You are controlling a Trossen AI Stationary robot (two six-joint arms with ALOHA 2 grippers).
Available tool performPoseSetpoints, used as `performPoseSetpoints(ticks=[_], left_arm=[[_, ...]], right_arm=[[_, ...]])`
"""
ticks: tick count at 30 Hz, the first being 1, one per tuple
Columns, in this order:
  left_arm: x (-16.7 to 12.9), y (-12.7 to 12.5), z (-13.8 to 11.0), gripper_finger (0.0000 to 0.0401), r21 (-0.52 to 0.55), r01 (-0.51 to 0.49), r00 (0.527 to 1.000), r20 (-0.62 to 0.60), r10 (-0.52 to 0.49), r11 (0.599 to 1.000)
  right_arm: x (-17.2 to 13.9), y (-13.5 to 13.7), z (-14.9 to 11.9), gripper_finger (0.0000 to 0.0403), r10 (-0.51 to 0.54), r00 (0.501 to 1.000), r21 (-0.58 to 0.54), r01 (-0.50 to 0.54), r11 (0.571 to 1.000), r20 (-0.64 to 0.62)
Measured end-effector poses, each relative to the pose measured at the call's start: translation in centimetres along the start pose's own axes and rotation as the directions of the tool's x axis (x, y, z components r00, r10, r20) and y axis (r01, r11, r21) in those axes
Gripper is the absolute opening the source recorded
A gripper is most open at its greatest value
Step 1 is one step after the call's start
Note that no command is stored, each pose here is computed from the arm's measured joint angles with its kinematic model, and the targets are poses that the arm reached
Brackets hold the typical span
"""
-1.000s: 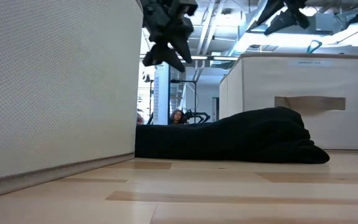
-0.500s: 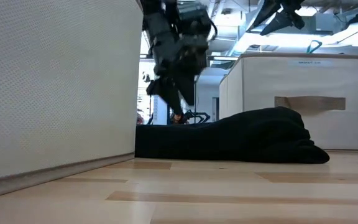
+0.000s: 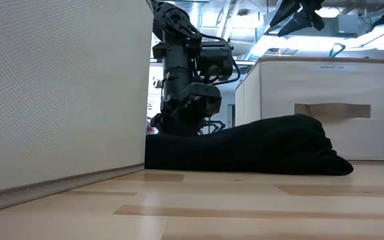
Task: Sort clothes
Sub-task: Put the black shirt into the bottom laundry bin
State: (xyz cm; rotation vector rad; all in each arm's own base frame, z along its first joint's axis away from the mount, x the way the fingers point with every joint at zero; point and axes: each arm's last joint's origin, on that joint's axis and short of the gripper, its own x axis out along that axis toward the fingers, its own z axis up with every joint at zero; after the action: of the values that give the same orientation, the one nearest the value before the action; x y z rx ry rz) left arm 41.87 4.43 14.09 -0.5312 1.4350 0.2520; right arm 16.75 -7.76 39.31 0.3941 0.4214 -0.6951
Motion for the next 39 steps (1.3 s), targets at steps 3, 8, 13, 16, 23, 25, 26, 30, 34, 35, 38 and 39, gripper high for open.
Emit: performPoseSetpoints(ticks=[3, 8, 13, 16, 23, 25, 26, 30, 34, 35, 38, 39], left_arm=[[1.0, 0.0, -0.1, 0.0219, 0.02, -0.009, 1.0, -0.028, 0.01, 1.0], [1.3, -0.1, -0.2, 0.0177, 0.08, -0.055, 0.998, -0.022, 0.057, 0.995], [0.7, 0.6, -0.1, 0.0049, 0.109, -0.086, 0.996, -0.01, 0.088, 0.99], [0.0, 1.0, -0.1, 0.0015, 0.114, -0.073, 0.997, -0.012, 0.075, 0.991], [-6.6, 0.5, -0.5, 0.0005, 0.116, -0.125, 0.984, 0.139, 0.108, 0.985], [-10.6, 0.1, -0.8, 0.0005, 0.11, -0.138, 0.959, 0.262, 0.105, 0.984], [-12.6, 0.0, -1.2, 0.0005, 0.11, -0.146, 0.942, 0.32, 0.104, 0.983], [-19.0, -0.2, -3.1, 0.0005, 0.087, -0.167, 0.85, 0.517, 0.099, 0.982], [-26.3, 0.1, -6.6, 0.0004, 0.062, -0.16, 0.7, 0.711, 0.069, 0.985], [-28.0, 0.3, -7.6, 0.0004, 0.063, -0.154, 0.658, 0.751, 0.055, 0.986], [-31.9, 0.7, -11.0, 0.0004, 0.097, -0.147, 0.558, 0.83, 0.002, 0.984], [-32.9, 0.8, -12.1, 0.0004, 0.119, -0.15, 0.534, 0.845, -0.021, 0.982]], right_arm=[[0.0, 0.0, 0.0, 0.0221, 0.0, 1.0, 0.0, 0.0, 1.0, -0.001], [0.0, 0.0, 0.0, 0.0221, 0.0, 1.0, 0.023, 0.0, 1.0, -0.001], [0.0, 0.0, 0.0, 0.0221, 0.0, 1.0, 0.035, 0.0, 0.999, -0.001], [0.0, 0.0, 0.0, 0.0221, -0.004, 1.0, 0.046, 0.004, 0.999, 0.001], [0.0, -0.1, 0.0, 0.0221, -0.018, 1.0, 0.049, 0.018, 0.999, 0.009], [0.0, -0.1, 0.1, 0.0221, -0.019, 1.0, 0.05, 0.019, 0.999, 0.013], [0.0, -0.1, 0.1, 0.0221, -0.02, 1.0, 0.051, 0.019, 0.999, 0.016], [0.0, -0.1, 0.1, 0.0221, -0.025, 1.0, 0.059, 0.024, 0.998, 0.018], [0.0, -0.1, 0.1, 0.0221, -0.038, 0.999, 0.067, 0.037, 0.997, 0.024], [0.0, -0.1, 0.1, 0.0221, -0.038, 0.999, 0.067, 0.037, 0.997, 0.024], [0.0, -0.1, 0.1, 0.0221, -0.039, 0.999, 0.067, 0.037, 0.997, 0.024], [0.0, -0.1, 0.1, 0.0221, -0.039, 0.999, 0.067, 0.037, 0.997, 0.024]])
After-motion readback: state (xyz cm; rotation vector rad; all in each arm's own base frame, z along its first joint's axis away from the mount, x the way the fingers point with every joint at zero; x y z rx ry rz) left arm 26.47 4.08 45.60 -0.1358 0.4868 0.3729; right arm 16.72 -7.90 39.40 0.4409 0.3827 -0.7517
